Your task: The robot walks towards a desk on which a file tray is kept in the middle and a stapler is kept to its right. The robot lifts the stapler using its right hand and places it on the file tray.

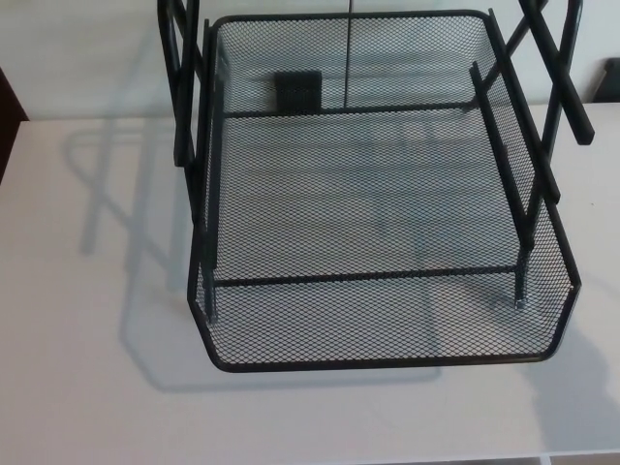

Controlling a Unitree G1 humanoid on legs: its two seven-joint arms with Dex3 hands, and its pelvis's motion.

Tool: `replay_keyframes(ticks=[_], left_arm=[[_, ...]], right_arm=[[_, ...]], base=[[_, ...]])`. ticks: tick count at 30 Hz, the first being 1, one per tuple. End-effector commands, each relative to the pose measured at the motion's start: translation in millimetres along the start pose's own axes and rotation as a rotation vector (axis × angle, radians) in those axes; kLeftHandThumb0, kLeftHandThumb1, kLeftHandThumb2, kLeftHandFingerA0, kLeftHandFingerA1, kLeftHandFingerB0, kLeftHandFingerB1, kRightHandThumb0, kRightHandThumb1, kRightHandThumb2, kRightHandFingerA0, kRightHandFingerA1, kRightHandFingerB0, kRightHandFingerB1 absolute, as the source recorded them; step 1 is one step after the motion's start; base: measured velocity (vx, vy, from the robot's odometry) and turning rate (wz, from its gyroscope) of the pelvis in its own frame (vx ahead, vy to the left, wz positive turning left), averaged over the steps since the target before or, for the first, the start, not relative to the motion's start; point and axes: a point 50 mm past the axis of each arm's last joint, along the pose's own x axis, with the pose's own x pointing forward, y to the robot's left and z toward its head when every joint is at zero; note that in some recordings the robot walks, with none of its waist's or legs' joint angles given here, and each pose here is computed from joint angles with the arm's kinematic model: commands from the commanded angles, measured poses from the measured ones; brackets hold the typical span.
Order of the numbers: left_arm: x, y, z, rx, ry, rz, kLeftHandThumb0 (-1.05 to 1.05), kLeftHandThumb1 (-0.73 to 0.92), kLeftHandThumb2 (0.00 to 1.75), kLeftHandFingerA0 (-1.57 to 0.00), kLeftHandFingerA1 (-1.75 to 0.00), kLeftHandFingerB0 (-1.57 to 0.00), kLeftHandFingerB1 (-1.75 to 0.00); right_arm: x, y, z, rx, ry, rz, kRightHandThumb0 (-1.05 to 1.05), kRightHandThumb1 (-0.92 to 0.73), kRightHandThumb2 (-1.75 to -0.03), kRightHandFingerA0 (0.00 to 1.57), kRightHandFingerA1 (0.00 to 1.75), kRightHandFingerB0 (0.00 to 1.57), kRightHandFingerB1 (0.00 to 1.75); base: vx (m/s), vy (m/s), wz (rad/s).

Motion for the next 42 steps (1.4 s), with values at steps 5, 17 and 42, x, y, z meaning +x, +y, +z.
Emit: replay_keyframes(ticks=[5,17,42], left_arm=[[0,1,-4,0.013,-0.014,0.033,-0.67,0.86,0.66,-0.43,-0.45,-0.23,-0.34],[0,-1,0,0.033,-0.026,0.010,-0.71,0.70,1.00,-0.34,-0.56,-0.17,-0.46],[1,-5,5,0.053,-0.030,0.008,-0.67,0.87,0.66,-0.42,-0.44,-0.20,-0.33]], right_arm=[[24,-11,33,0.072,-0.091,-0.033,-0.19,-0.49,-1.02,0.93,1.75,0.78,1.59],[12,36,110,0.209,-0.292,0.147,-0.15,-0.52,-1.02,0.88,1.75,0.76,1.64],[-44,105,151,0.322,-0.399,0.661,-0.12,-0.51,-1.08,0.87,1.75,0.72,1.66]], base=[[0.00,0.000,0.00],[0.00,0.000,0.00],[0.00,0.000,0.00]])
